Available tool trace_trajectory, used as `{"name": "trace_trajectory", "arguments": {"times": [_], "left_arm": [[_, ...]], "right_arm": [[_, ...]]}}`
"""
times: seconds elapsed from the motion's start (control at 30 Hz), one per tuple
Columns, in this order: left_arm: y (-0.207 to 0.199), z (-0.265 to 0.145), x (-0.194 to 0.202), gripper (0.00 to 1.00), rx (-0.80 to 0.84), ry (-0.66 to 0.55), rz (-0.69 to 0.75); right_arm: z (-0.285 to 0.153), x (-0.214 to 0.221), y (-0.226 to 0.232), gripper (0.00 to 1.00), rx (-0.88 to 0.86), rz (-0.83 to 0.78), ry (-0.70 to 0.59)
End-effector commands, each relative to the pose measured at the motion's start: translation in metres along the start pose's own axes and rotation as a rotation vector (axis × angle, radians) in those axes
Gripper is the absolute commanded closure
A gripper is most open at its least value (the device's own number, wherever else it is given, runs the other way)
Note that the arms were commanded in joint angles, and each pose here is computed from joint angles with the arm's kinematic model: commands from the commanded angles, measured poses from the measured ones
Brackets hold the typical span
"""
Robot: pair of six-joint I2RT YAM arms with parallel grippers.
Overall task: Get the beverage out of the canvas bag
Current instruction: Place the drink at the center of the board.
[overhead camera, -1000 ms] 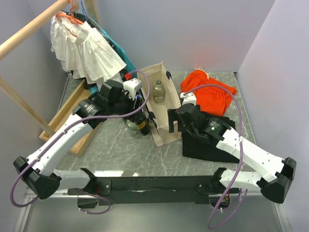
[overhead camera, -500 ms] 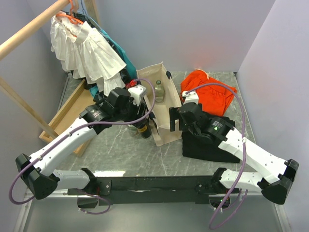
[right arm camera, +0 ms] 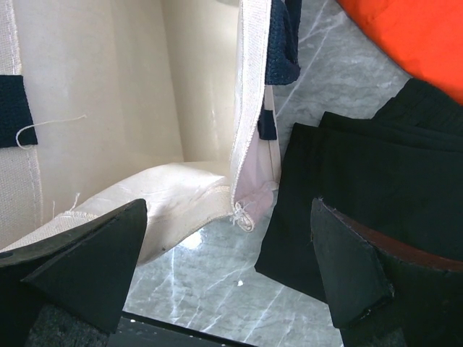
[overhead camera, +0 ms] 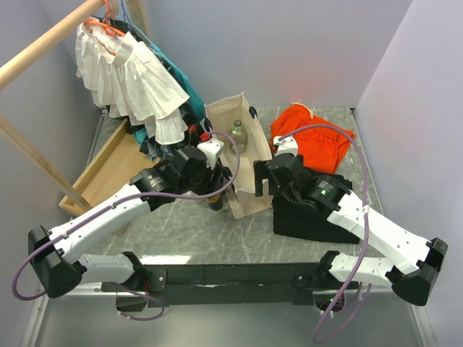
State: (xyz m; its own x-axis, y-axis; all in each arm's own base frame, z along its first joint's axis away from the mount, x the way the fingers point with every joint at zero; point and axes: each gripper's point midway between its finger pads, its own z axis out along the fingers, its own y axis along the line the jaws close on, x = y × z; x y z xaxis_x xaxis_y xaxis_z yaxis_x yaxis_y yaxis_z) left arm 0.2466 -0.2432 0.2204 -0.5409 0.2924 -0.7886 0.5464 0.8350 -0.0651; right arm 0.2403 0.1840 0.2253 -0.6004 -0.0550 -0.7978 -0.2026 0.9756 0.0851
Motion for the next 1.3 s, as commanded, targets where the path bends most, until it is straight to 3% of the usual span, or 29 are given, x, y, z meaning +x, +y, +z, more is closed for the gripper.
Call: {"name": "trace_trajectory", "arguments": {"times": [0.0,1.27], "left_arm": [[-0.008,-0.013,-0.047,0.99,0.000,-0.208,-0.054],[-0.015,0.042,-0.011,0.99,-0.098,-0.139,0.025]], "right_arm": [[-0.007,-0.012,-0.001,0.00,0.004,0.015,-0.047],[-0.003,-0.004,-0.003,0.00,0.018,-0.005,-0.024]]}}
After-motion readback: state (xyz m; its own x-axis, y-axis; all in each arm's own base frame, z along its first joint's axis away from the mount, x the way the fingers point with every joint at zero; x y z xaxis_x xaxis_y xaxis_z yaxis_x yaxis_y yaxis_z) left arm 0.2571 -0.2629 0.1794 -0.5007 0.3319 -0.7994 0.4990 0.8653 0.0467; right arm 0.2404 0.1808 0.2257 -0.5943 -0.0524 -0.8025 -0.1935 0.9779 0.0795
